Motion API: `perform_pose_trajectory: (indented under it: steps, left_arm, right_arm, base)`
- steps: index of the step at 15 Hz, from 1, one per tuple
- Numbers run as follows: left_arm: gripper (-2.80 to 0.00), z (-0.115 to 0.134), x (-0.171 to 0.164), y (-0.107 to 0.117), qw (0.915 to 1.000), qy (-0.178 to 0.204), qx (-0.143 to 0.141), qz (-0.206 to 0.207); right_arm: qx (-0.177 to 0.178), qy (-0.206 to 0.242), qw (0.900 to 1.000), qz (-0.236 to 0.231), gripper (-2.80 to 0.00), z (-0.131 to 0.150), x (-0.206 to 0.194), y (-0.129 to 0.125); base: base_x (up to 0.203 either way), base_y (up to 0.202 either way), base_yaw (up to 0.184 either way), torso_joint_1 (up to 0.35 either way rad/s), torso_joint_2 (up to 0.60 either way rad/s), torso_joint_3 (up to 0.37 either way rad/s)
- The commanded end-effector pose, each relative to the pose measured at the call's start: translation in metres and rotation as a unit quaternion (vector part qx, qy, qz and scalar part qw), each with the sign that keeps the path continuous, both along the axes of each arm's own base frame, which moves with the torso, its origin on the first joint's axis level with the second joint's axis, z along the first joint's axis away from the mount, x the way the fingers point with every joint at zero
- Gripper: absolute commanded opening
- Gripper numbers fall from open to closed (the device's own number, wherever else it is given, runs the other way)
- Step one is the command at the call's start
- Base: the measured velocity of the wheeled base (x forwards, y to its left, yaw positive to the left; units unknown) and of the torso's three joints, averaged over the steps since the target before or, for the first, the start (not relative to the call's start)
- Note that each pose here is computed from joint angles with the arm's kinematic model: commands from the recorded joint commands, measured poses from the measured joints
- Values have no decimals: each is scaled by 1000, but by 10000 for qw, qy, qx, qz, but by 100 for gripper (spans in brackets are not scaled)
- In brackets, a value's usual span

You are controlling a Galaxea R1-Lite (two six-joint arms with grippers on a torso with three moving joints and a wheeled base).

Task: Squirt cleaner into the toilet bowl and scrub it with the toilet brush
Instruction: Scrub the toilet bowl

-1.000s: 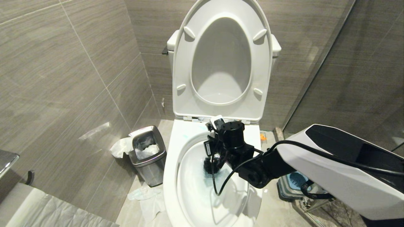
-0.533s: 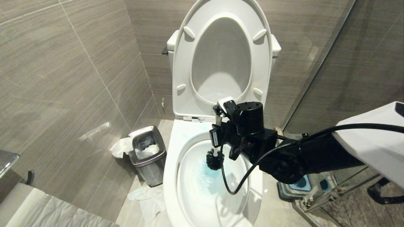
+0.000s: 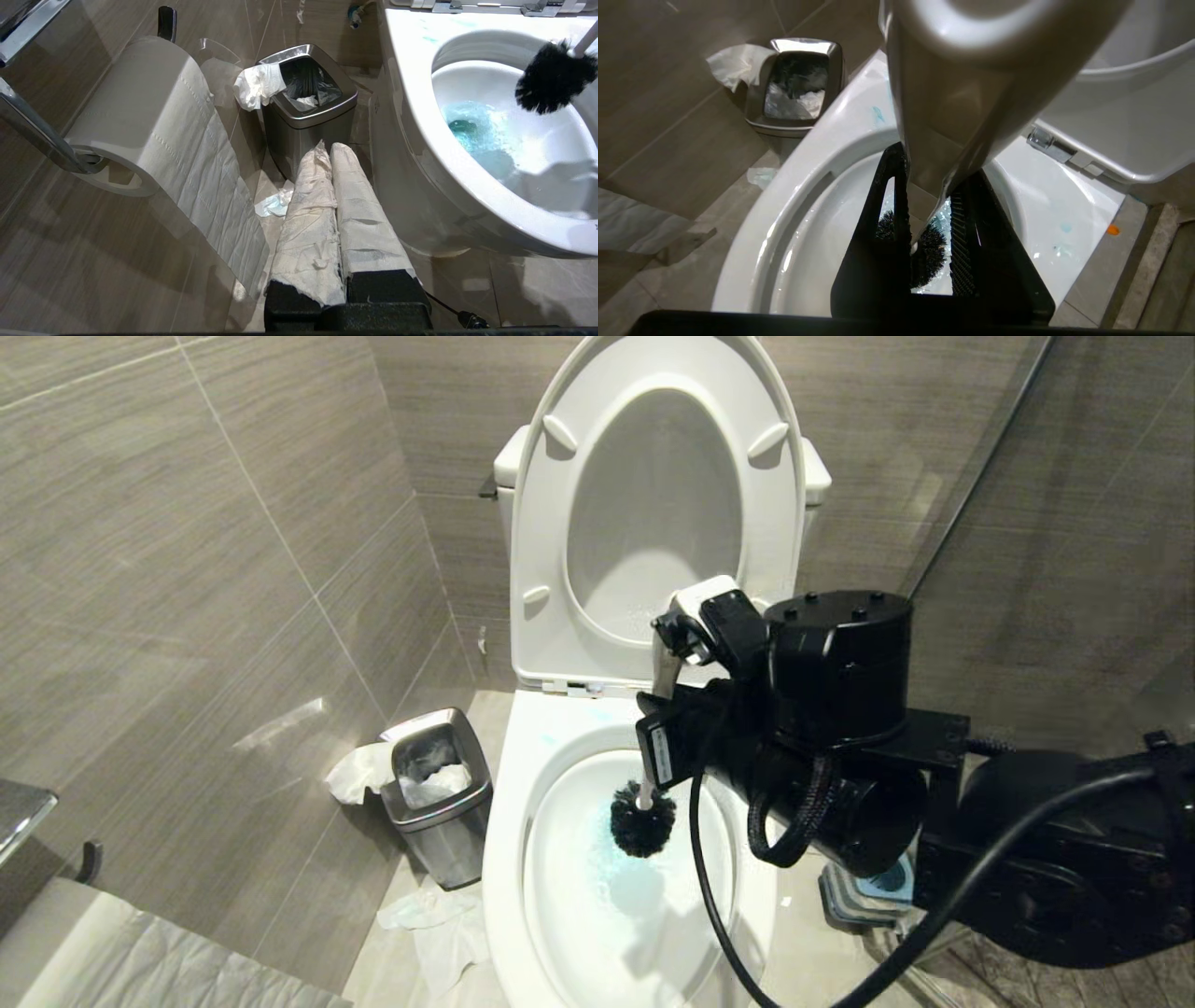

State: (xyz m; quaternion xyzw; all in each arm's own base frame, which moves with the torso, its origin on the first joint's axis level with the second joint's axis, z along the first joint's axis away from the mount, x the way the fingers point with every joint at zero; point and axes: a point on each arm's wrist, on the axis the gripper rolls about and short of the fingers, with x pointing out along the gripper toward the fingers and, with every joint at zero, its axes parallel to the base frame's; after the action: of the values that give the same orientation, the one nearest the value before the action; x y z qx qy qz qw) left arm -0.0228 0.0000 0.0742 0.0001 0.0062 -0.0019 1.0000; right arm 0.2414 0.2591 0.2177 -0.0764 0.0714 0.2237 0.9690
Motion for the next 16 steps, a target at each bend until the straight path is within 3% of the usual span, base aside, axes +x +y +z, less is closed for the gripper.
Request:
perform_pose_trajectory:
  steps: [1,12,14,16]
  left_arm:
    - [-280,0,0,0,10000,7,-1,4]
    - [-280,0,0,0,10000,7,-1,4]
    - [-280,0,0,0,10000,7,-1,-2]
    - [-280,0,0,0,10000,7,-1,3]
  right_arm:
    - [197,-179,9996,-4,-280,31,-10,-8]
    - [261,-182,9990,-316,-280,57,9,-23]
    - [211,-132,9992,-307,-280,54,10,-22]
    - [46,81,9996,-282,-280,34,19,-13]
  base:
    - [0,0,0,0,0,0]
    - [0,0,0,0,0,0]
    - [0,0,0,0,0,0]
    - [0,0,0,0,0,0]
